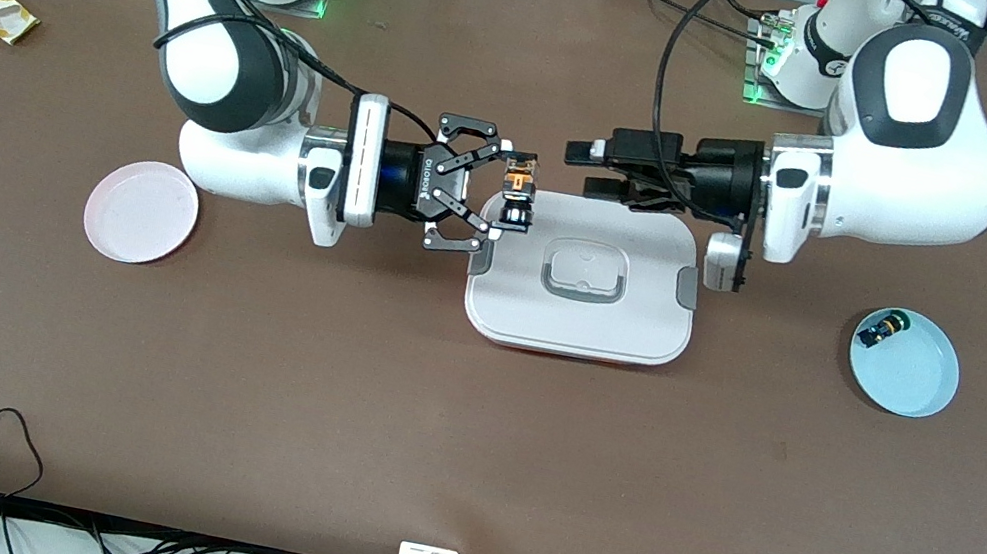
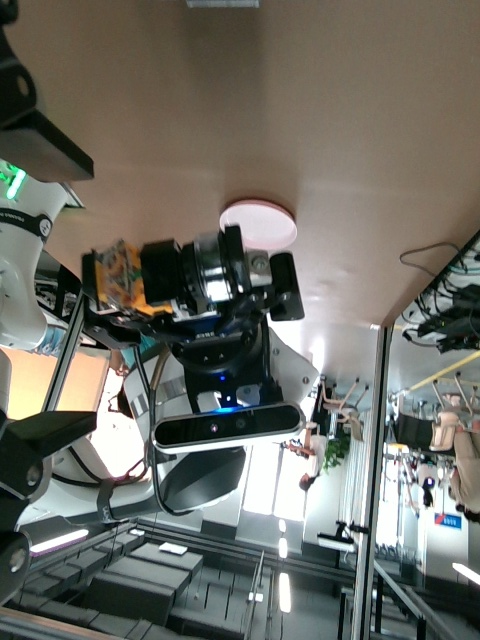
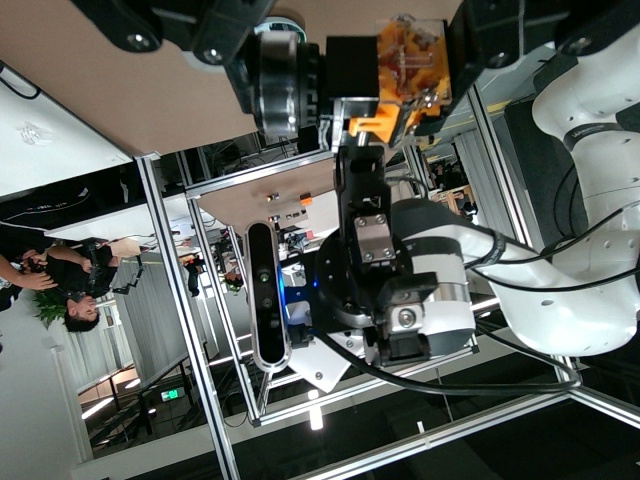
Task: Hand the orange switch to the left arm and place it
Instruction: 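Carry the switch over the box while the left gripper reaches toward it, then grasp the orange switch with the left gripper and open the right gripper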
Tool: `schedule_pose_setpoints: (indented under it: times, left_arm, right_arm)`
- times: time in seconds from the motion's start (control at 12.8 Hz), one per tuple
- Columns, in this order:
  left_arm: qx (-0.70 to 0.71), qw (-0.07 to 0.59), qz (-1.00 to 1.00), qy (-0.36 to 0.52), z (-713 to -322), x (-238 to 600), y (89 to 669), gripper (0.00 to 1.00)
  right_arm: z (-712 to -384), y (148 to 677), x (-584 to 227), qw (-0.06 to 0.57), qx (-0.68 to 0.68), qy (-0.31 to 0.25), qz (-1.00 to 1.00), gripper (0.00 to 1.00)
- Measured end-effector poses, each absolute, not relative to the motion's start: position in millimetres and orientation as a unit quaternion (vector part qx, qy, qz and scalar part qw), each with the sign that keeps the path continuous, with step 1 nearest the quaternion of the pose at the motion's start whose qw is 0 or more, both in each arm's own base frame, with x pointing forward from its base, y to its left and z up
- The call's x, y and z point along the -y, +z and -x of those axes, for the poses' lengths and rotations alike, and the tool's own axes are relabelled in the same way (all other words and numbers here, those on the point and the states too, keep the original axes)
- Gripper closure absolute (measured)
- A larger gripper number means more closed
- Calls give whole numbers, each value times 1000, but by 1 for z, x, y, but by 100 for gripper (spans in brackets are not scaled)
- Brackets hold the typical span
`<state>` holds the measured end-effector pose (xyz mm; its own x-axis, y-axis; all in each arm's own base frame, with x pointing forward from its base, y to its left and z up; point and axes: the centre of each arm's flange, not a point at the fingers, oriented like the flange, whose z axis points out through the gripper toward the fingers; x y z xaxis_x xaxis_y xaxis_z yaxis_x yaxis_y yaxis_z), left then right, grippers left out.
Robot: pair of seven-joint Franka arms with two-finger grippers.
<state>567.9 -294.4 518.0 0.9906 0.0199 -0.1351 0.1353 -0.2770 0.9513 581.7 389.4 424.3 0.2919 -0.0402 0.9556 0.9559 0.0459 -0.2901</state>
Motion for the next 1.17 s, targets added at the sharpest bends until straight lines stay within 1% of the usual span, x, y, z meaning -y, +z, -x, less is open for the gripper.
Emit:
schedule_pose_setpoints:
  times: [0.23, 0.62, 0.7, 0.78, 0.86, 0.94, 1.01, 1.09, 1.17]
  left_arm:
    - [-61, 628, -775, -43, -571, 298, 495, 0]
    - [-93, 636, -765, -32, -560, 330, 481, 0]
    - [-91, 636, -766, -30, -561, 329, 481, 4]
    - [-89, 636, -766, -27, -561, 328, 481, 4]
    - [-87, 636, -766, -24, -562, 327, 481, 17]
    - [-85, 636, -767, -22, -562, 327, 481, 26]
    - [-85, 636, -767, -21, -562, 327, 481, 26]
    - [-85, 636, -767, -21, -563, 326, 481, 37]
    - [-86, 636, -767, -19, -564, 324, 479, 45]
  right_arm:
    - [-581, 425, -393, 593, 407, -427, 548, 28]
    - [-575, 424, -403, 592, 401, -428, 553, 28]
    - [-574, 424, -405, 593, 401, -427, 553, 28]
    - [-574, 424, -406, 591, 401, -427, 554, 28]
    - [-574, 423, -406, 589, 401, -427, 556, 28]
    - [-574, 423, -405, 588, 400, -428, 558, 28]
    - [-575, 423, -405, 587, 399, -428, 559, 28]
    - [-575, 423, -405, 587, 398, -429, 559, 28]
    - [-576, 425, -405, 587, 397, -431, 559, 28]
